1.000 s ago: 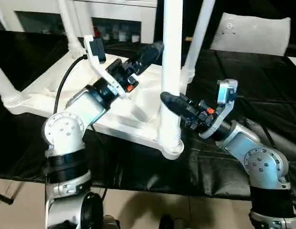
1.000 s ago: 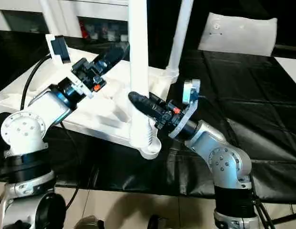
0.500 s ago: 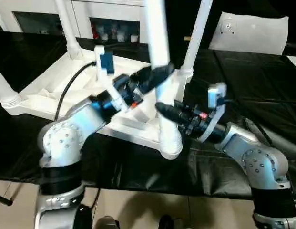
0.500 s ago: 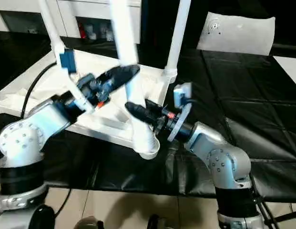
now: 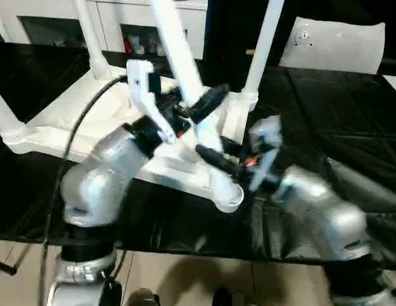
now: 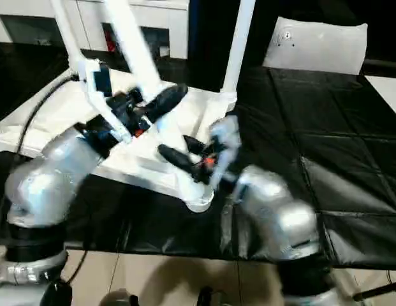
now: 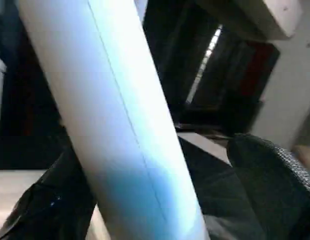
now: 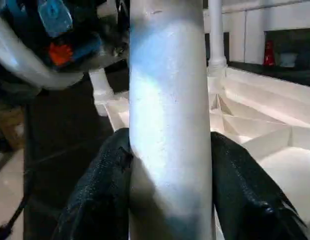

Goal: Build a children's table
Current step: Pick table leg

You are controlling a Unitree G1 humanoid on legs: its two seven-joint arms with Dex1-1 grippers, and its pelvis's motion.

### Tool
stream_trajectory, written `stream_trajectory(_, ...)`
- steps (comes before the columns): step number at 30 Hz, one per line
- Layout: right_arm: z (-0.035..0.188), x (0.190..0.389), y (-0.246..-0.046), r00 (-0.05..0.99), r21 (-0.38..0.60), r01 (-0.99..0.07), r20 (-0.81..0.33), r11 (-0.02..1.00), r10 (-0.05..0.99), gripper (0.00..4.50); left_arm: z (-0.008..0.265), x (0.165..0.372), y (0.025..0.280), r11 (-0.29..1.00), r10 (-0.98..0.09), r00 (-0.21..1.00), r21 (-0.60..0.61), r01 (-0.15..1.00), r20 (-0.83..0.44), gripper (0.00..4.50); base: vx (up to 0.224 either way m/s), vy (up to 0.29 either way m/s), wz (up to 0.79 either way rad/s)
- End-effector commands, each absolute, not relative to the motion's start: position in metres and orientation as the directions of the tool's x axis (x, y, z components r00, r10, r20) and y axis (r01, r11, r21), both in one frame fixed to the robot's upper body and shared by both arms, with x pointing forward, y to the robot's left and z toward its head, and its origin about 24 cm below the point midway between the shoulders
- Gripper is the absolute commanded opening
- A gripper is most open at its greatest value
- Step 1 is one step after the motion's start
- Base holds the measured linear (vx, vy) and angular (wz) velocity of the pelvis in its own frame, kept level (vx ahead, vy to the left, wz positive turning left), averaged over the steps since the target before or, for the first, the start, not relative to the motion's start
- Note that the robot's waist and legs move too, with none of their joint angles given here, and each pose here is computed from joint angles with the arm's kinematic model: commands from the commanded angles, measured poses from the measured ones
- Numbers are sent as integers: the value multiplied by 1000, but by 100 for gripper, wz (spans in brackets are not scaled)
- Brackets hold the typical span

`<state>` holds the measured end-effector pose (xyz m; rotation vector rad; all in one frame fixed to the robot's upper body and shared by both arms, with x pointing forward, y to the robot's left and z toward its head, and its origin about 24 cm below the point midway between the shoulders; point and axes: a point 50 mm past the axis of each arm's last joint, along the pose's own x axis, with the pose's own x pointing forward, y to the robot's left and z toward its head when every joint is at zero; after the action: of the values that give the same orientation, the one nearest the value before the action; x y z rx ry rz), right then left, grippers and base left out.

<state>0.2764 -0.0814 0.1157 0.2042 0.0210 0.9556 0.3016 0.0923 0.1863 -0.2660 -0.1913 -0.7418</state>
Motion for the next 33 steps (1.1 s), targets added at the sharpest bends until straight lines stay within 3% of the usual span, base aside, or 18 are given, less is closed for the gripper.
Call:
stream_trajectory(1, 119, 278, -84, 604, 156, -794, 92, 588, 791, 184, 189, 297, 87, 724, -629, 722, -121, 679, 289, 392, 0, 0, 0)
stream_trajectory(17, 115, 282, -80, 647, 124, -762, 116, 635, 754, 184, 174, 286, 80, 772, -588, 757, -80, 630, 284, 390, 0, 0, 0)
stream_trajectory(33, 115, 281, -77, 633, 109, -774, 128, 624, 763, 184, 168, 288, 81, 790, -590, 765, -8, 613, 258, 244, 0, 0, 0)
